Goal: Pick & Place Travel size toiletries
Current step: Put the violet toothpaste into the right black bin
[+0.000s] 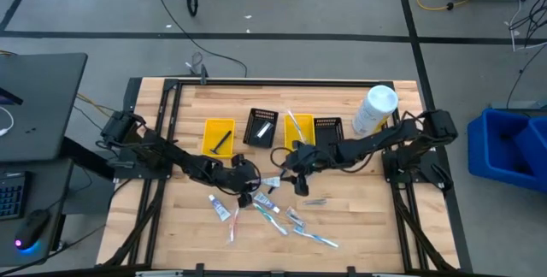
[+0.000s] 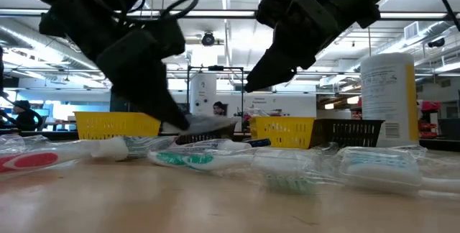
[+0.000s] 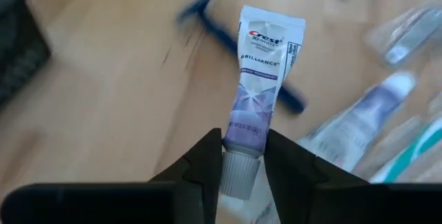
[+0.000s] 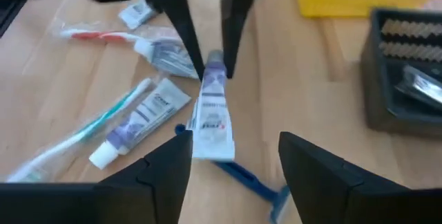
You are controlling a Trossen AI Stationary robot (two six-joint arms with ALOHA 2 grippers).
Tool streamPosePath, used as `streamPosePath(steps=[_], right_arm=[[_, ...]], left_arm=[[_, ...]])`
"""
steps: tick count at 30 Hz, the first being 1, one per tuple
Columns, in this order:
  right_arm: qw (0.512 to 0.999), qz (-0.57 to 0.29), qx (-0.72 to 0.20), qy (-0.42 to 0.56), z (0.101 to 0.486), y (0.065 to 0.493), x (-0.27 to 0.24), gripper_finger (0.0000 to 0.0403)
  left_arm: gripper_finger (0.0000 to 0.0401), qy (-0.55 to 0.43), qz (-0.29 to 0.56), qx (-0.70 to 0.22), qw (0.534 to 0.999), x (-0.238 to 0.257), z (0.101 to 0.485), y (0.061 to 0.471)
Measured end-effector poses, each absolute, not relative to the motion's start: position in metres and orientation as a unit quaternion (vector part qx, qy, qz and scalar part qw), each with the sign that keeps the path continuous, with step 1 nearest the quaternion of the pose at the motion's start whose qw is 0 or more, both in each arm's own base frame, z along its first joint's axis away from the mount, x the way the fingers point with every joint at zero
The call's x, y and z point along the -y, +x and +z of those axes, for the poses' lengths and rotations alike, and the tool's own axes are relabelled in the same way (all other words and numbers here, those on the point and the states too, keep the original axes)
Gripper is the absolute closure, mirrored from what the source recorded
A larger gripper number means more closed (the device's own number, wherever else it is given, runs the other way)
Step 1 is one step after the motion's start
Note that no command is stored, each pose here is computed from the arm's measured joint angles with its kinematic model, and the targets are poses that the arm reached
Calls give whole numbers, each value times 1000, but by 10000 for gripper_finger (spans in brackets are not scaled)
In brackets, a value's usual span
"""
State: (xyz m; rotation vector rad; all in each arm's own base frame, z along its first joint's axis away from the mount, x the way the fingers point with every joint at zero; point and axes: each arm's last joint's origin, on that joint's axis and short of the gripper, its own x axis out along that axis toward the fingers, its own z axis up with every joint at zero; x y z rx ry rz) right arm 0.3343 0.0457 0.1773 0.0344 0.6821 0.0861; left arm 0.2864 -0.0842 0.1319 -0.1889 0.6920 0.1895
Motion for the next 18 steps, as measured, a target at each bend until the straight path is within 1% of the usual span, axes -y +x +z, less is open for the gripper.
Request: streamPosePath(steps=[4, 11, 15, 18], right_arm=[[943, 57, -327, -2, 170, 339, -53, 166], [938, 51, -342, 18, 162, 339, -54, 142], [941, 50, -333, 20, 163, 341, -54, 129], [943, 53, -328, 14, 164, 341, -54, 131]], left_arm=[[309, -78, 88, -317, 941, 84, 141, 295], [295, -39, 90, -290, 952, 83, 157, 308], [297, -26, 89, -278, 956, 85, 165, 313], [301, -28, 88, -271, 958, 86, 169, 316]])
